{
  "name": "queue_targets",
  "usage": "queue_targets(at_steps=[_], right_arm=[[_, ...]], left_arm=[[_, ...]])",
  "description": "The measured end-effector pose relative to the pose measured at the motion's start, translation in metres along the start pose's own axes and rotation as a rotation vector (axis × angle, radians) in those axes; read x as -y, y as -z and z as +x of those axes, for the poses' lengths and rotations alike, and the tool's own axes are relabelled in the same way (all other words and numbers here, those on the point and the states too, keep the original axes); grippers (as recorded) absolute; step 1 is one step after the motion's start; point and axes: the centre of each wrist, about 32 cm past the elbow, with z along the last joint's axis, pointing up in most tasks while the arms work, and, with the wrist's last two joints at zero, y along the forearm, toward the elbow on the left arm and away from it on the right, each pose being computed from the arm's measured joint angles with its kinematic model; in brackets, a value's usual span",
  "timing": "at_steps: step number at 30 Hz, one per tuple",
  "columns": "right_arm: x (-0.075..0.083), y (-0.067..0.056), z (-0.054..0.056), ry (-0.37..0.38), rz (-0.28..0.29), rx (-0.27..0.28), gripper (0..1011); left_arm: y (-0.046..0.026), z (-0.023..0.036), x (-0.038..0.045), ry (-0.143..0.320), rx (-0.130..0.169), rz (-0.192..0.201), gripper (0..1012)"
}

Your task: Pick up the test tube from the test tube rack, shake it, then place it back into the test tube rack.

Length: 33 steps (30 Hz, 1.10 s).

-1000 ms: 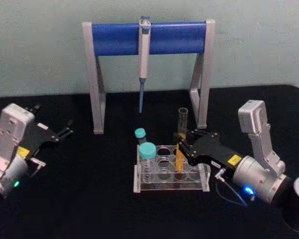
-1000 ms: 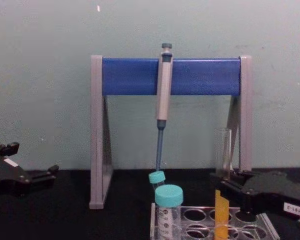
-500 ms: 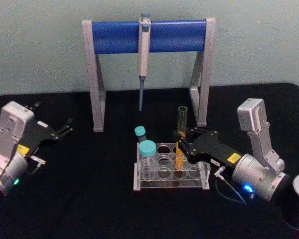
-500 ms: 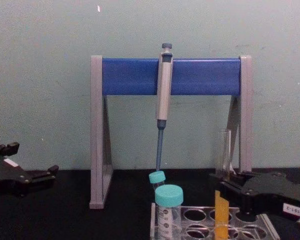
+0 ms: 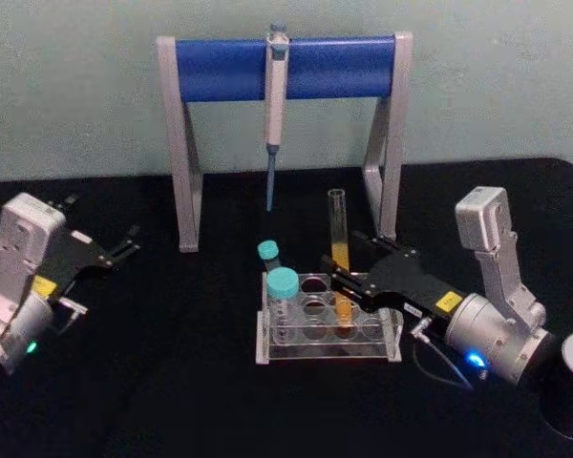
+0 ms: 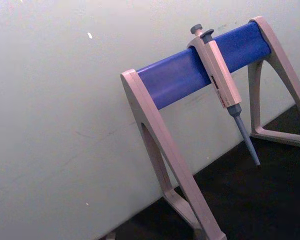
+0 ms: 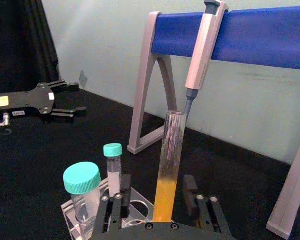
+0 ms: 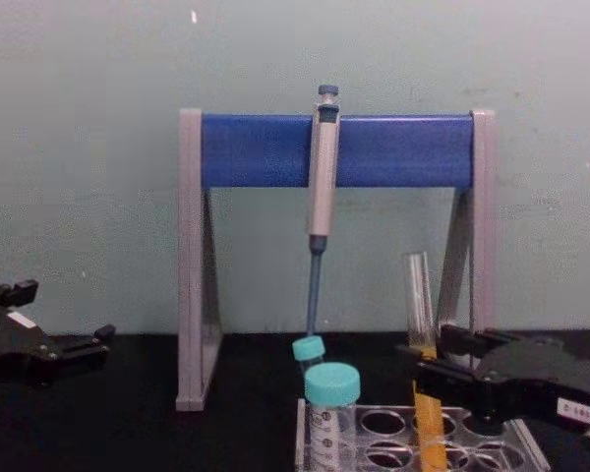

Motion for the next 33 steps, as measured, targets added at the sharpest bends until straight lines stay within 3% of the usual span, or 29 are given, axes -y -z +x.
queue_targets(at_steps=[6,13,20,24,28,33], right_arm=[[0.000,0.000,0.000,-0.001,0.000,0.000,852],[0.000,0.000,0.000,-0.001,0.000,-0.001,1000],[0.006,-0.001,0.002,0.002,0.013,0.010,1000],[0.021,-0.002,0.004,0.032,0.042,0.024,1000],[0.037,0.000,0.001,0.105,0.076,0.036,1000],[0.055,0.012,-0.007,0.233,0.108,0.052,1000]], left_arm=[[0.0000,0.0000,0.0000,0.000,0.000,0.000,1001],[0.0000,0.0000,0.0000,0.000,0.000,0.000,1001],[0.0000,0.0000,0.0000,0.000,0.000,0.000,1001],[0.0000,0.0000,0.0000,0.000,0.000,0.000,1001],[0.0000,0.0000,0.0000,0.000,0.000,0.000,1001],[0.0000,0.0000,0.0000,0.000,0.000,0.000,1001]])
